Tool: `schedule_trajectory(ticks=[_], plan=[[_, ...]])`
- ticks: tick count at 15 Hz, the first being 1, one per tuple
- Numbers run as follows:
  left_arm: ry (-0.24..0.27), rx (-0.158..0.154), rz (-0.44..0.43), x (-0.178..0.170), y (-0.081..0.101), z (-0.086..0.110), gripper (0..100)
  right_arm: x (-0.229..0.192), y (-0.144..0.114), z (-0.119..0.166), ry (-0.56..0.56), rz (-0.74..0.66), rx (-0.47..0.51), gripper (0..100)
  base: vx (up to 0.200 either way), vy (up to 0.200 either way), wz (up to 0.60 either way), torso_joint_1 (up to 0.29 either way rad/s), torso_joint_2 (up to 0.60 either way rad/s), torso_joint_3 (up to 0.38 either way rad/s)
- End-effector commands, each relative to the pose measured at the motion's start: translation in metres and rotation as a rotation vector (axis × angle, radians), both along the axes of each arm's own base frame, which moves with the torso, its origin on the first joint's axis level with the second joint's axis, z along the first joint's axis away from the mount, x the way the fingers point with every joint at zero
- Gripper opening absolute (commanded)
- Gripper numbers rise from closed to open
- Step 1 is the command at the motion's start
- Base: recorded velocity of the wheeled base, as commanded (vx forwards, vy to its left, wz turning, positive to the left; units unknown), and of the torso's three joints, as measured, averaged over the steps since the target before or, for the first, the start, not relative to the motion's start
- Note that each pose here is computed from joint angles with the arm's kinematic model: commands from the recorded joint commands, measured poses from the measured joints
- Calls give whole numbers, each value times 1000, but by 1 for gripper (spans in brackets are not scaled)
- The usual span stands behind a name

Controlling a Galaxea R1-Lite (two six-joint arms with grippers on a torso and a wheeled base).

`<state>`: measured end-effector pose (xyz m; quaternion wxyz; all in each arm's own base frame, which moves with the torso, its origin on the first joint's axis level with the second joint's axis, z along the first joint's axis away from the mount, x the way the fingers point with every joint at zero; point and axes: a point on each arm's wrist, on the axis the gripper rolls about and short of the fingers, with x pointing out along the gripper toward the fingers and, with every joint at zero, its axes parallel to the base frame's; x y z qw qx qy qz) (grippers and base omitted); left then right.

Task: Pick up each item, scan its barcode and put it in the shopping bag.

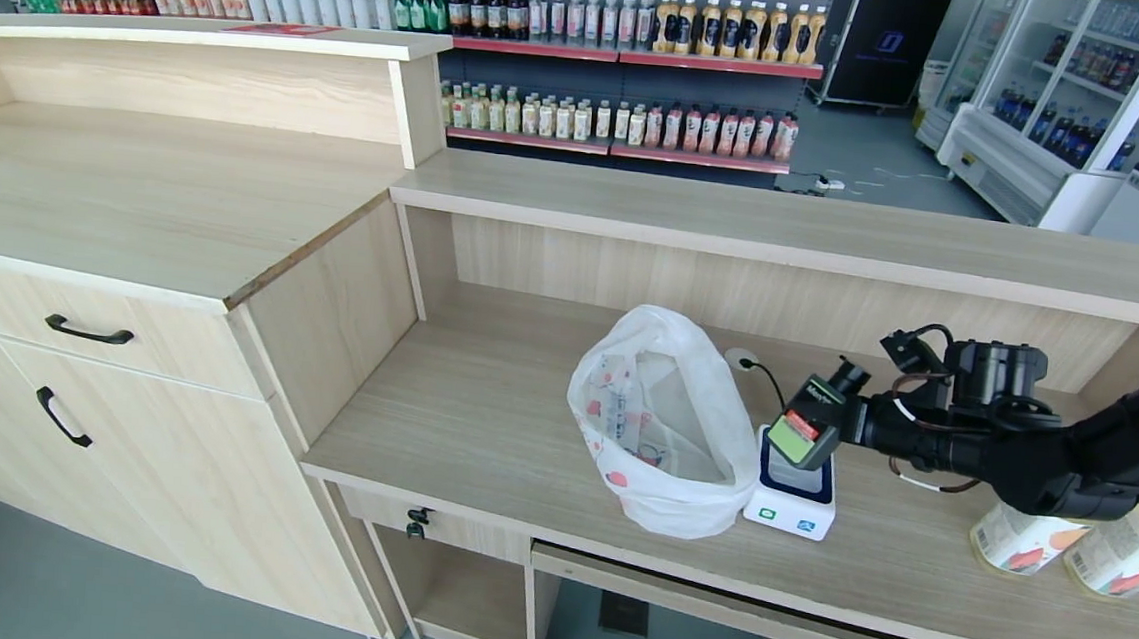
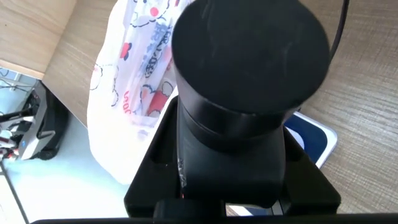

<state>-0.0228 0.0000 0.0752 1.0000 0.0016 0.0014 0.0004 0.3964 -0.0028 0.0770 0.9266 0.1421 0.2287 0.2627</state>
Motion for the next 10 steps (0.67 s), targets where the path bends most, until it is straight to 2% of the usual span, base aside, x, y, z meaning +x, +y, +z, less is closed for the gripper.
schedule_trajectory(ticks=[1,10], plan=[[2,0,1,0,0,0,100,2,3,-3,4,8,0,0,0,0,0,0,0,0],[2,0,1,0,0,0,100,10,17,-8,8,38,9,0,0,0,0,0,0,0]])
